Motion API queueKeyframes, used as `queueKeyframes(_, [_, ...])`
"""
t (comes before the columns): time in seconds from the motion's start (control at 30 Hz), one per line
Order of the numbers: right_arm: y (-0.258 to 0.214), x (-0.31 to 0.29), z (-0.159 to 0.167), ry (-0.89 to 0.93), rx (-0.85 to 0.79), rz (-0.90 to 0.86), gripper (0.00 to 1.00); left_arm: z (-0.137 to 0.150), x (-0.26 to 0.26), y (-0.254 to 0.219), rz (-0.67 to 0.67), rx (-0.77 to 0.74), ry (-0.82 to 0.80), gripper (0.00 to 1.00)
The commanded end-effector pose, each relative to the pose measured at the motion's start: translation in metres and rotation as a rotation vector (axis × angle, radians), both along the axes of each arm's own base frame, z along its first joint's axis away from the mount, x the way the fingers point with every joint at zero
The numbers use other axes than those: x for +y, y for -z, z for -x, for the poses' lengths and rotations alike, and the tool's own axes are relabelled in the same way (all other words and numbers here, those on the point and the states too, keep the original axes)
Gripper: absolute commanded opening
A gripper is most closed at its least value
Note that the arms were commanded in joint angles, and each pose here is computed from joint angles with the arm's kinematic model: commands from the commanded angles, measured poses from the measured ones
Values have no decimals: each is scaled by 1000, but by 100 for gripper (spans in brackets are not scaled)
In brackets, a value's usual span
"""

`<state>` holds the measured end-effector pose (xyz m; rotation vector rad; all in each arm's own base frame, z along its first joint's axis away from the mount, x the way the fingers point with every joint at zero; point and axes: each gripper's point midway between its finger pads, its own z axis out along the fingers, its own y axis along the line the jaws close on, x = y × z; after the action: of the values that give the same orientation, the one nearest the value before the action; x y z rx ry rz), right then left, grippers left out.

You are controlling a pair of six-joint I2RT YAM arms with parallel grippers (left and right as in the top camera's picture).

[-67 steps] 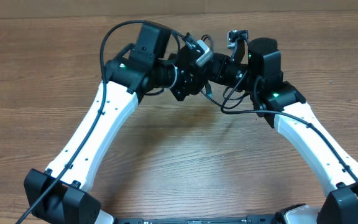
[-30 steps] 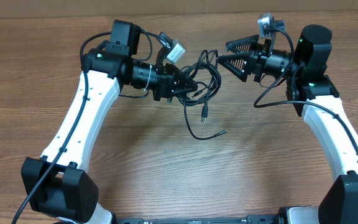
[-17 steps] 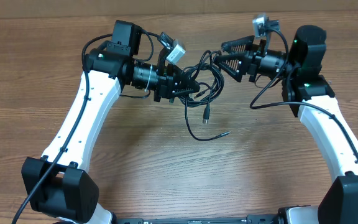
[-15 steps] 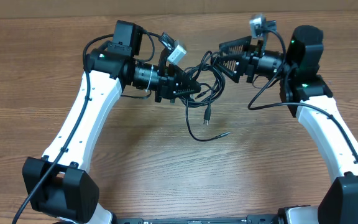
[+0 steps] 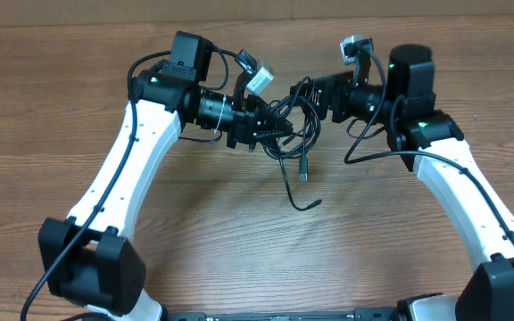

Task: Untangle cables

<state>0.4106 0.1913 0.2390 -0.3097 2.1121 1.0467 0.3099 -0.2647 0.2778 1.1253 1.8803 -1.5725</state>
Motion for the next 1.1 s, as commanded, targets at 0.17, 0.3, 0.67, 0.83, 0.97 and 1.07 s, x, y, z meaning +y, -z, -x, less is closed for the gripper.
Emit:
queueKeyframes(0.17, [46,-165,-50,720,113,320,65,26,-5,-43,210,-17,118,4])
queueKeyframes(0.3, [49,-204,-49,807,143,313,64,31,-4,-53,274,-26,148,4])
queueKeyframes(0.67, [52,-232,-44,855,174,305,74,-1,0,7,-103,47,-61,4])
queueKeyframes(0.83, [59,-237,-38,875,223,297,100,-25,20,48,-370,135,-275,5])
queueKeyframes(0.97, [65,-234,-31,862,277,266,100,-41,51,79,-602,153,-453,5])
queueKeyframes(1.07, [64,-203,-28,716,309,165,100,-48,76,96,-754,158,-565,4])
